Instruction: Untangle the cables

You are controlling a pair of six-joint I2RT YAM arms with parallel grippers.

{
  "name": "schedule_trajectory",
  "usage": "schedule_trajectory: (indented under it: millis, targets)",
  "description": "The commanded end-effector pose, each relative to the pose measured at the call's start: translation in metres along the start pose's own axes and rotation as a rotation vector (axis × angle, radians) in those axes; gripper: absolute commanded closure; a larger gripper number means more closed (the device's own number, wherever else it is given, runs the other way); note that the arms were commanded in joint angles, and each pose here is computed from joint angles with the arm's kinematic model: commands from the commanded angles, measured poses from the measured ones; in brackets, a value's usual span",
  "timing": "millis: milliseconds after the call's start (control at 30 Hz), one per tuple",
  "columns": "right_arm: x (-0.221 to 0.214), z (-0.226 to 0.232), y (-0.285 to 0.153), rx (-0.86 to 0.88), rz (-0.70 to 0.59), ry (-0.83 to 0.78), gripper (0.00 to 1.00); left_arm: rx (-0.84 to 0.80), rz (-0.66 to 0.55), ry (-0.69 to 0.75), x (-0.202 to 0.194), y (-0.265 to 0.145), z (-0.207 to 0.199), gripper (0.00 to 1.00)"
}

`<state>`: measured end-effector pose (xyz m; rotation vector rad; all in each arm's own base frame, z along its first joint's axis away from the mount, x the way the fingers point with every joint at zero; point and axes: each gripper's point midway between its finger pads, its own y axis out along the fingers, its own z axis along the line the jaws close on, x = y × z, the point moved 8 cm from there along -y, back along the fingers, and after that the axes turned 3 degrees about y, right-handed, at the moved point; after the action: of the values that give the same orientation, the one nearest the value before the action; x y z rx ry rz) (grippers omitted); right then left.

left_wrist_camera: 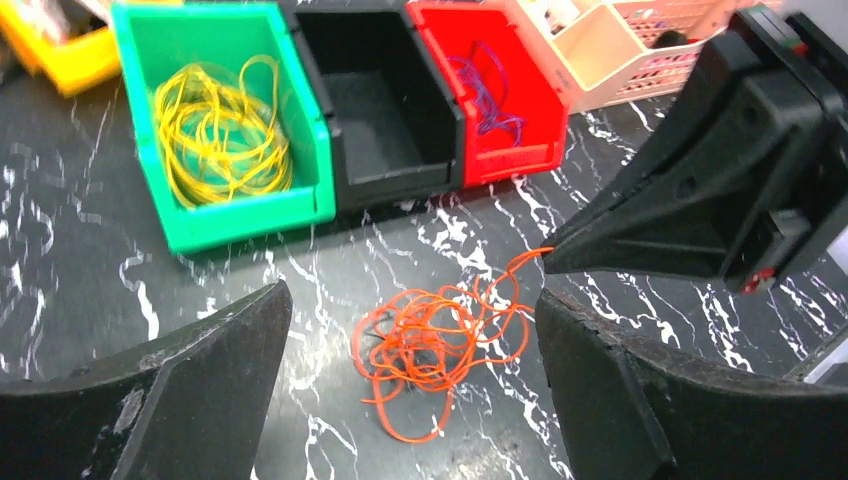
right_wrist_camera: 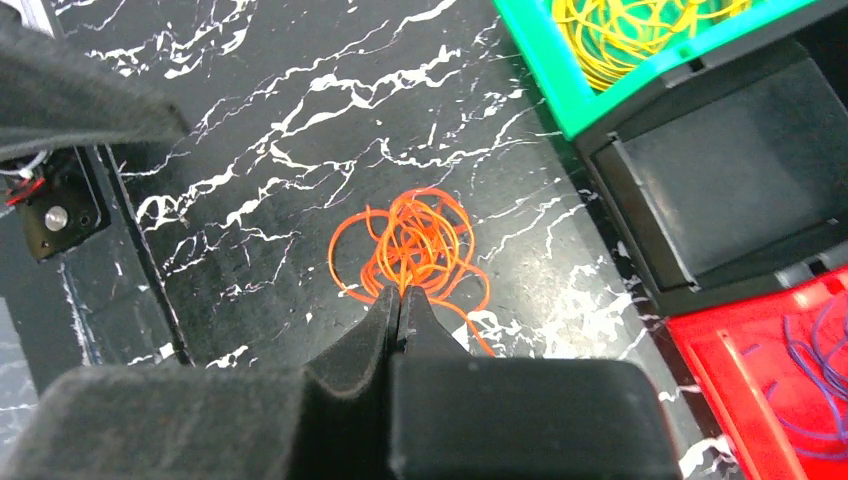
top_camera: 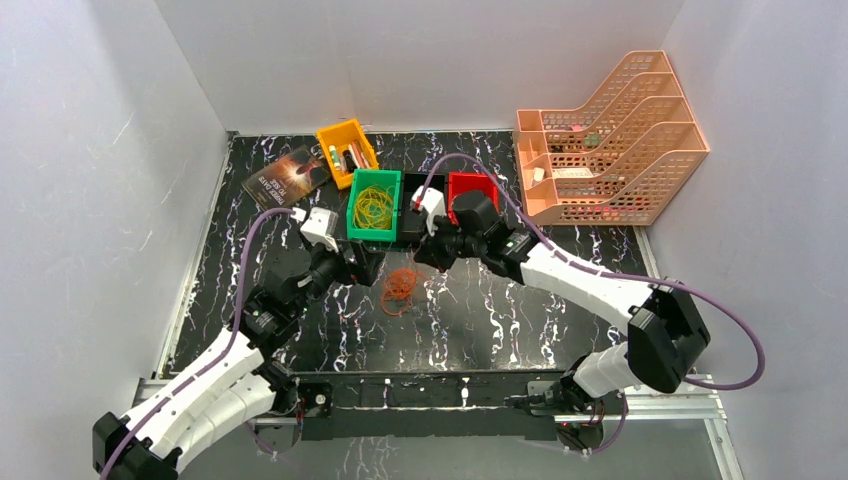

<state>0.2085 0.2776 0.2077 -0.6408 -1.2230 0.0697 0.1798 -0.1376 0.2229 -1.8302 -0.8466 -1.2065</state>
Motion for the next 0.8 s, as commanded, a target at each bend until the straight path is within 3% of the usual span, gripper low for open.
schedule_trajectory:
  millis: [0, 167, 367, 633, 767]
  targets:
    - [0.028, 0.001, -0.028, -0.021, 0.002, 0.066, 1.0, -0.172, -0.128, 0.158, 0.031, 0.006, -0.017, 0.09]
    - [0.063, 0.003, -0.049, -0.018, -0.046, 0.076, 1.0, -0.345, -0.161, 0.271, 0.02, 0.01, -0.028, 0.08]
    - [0.09, 0.013, -0.064, 0.03, -0.087, 0.08, 1.0, -0.537, -0.405, 0.288, 0.011, 0.004, -0.039, 0.08]
    - [0.104, 0.02, -0.07, 0.074, -0.097, 0.105, 1.0, -0.584, -0.481, 0.353, 0.029, 0.024, -0.051, 0.06]
    - [0.111, 0.023, -0.071, 0.104, -0.112, 0.114, 1.0, -0.63, -0.451, 0.374, 0.026, 0.039, -0.056, 0.06]
